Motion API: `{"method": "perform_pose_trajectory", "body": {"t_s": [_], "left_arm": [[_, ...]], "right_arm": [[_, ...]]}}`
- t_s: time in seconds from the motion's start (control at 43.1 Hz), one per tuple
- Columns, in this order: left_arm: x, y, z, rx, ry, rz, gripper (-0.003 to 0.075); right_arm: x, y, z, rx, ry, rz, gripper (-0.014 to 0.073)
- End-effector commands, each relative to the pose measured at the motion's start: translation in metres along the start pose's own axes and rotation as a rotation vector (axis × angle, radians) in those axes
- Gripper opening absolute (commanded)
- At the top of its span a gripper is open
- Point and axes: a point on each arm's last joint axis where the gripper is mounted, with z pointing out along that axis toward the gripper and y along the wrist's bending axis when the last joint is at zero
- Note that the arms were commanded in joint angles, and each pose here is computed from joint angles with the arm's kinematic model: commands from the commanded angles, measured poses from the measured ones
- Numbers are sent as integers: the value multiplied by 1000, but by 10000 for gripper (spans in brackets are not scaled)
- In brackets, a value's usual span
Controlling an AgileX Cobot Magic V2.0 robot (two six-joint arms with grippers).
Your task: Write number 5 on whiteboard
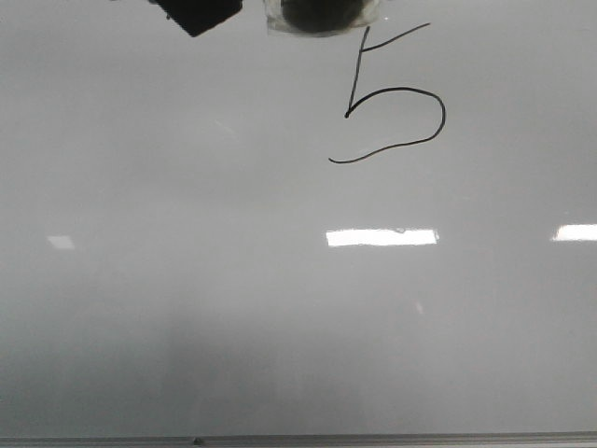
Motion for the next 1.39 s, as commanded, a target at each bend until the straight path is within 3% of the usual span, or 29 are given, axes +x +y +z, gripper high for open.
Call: {"method": "perform_pose_trajectory", "body": {"t_s": [0.0, 0.209, 0.441, 0.557, 0.812, 0.952, 1.369], "left_arm": [[0, 14, -21, -127, -60, -62, -20], [41, 51, -35, -251, -24, -370, -20], [134, 93, -62, -547, -41, -944, -20], [173, 98, -76, -664, -32, -1112, -20], [243, 94, -86, -855, -16, -1333, -20], [264, 93, -78, -957, -56, -1352, -20], [311, 126, -25, -915, -2, -1424, -19]], "right_arm": [[-8, -8, -31, 118, -101, 69, 612], [26, -15, -68, 315, -83, 175, 612], [73, 2, -65, 367, -80, 240, 612], [83, 6, -61, 361, -64, 247, 612], [82, 4, -61, 379, -89, 244, 612], [82, 4, -61, 382, -93, 243, 612], [82, 4, -61, 381, -92, 244, 612]]}}
